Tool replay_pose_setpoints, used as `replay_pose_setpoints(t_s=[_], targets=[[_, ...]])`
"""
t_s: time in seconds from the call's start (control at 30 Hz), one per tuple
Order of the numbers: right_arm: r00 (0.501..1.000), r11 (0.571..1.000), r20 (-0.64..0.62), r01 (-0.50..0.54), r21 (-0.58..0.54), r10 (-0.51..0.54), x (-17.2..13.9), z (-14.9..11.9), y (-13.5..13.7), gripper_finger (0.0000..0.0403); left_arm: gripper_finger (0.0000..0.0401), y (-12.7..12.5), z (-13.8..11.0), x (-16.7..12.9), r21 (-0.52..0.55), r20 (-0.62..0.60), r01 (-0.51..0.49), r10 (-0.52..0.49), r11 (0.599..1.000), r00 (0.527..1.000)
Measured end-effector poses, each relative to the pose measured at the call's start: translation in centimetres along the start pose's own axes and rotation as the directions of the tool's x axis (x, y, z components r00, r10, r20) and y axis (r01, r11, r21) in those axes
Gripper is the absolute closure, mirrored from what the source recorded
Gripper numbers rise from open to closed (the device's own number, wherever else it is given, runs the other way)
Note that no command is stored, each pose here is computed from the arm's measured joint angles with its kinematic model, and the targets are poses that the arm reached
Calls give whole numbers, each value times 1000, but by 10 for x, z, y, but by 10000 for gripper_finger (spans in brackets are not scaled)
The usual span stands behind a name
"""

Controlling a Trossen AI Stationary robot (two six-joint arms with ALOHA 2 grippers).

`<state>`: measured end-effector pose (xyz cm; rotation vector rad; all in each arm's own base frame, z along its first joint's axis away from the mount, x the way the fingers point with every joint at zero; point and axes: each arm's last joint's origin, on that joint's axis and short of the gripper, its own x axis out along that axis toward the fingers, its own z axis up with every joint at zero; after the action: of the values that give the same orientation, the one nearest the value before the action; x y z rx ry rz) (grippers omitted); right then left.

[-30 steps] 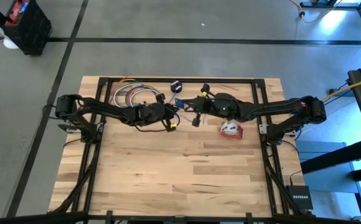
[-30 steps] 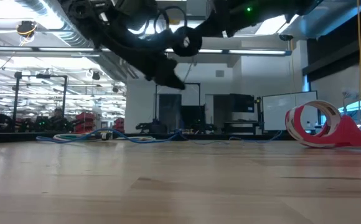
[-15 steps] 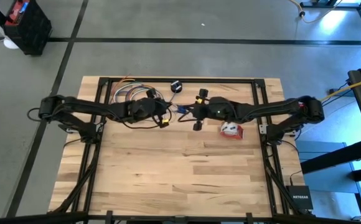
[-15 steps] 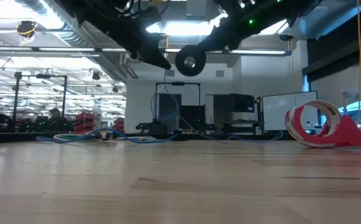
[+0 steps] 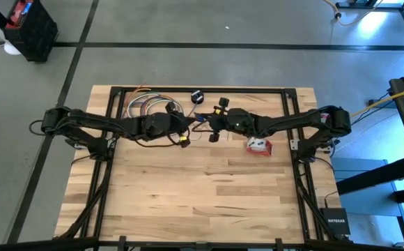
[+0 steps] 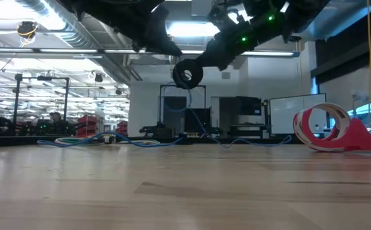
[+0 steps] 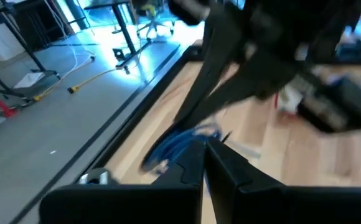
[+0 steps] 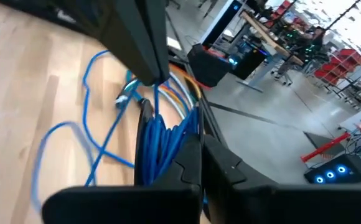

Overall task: Coil cords
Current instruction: Coil the blue wire onto the spool

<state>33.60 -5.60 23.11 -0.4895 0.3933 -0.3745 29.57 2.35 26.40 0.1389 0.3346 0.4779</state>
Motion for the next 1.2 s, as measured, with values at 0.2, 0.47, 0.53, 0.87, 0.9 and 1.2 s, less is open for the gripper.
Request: replay_pose_setpoints(t_s=[0.2, 0.47, 0.53, 0.87, 0.9, 1.2], targets=[[1000, 1000, -24, -2, 21, 3, 8, -4, 5, 400, 400, -9, 7, 7, -80, 118, 112, -102, 991, 988], [1000, 996, 4, 9, 86, -10, 8, 4, 1, 400, 400, -19, 0, 14, 1, 101, 177, -177, 984, 979], [1000, 996, 8, 11, 87, -11, 7, 4, 0, 400, 400, -17, 1, 6, 26, 76, 183, -185, 983, 980], [1000, 997, -7, 3, 79, -3, 7, 3, 1, 400, 381, -2, -8, -20, 116, -144, 115, -97, 987, 985], [1000, 997, -6, 4, 79, -3, 7, 3, 1, 400, 370, 0, -11, -17, 116, -162, 103, -84, 988, 983], [1000, 997, -7, 3, 76, -3, 7, 3, 1, 400, 257, 33, -40, -2, 159, -270, -78, 120, 984, 955]])
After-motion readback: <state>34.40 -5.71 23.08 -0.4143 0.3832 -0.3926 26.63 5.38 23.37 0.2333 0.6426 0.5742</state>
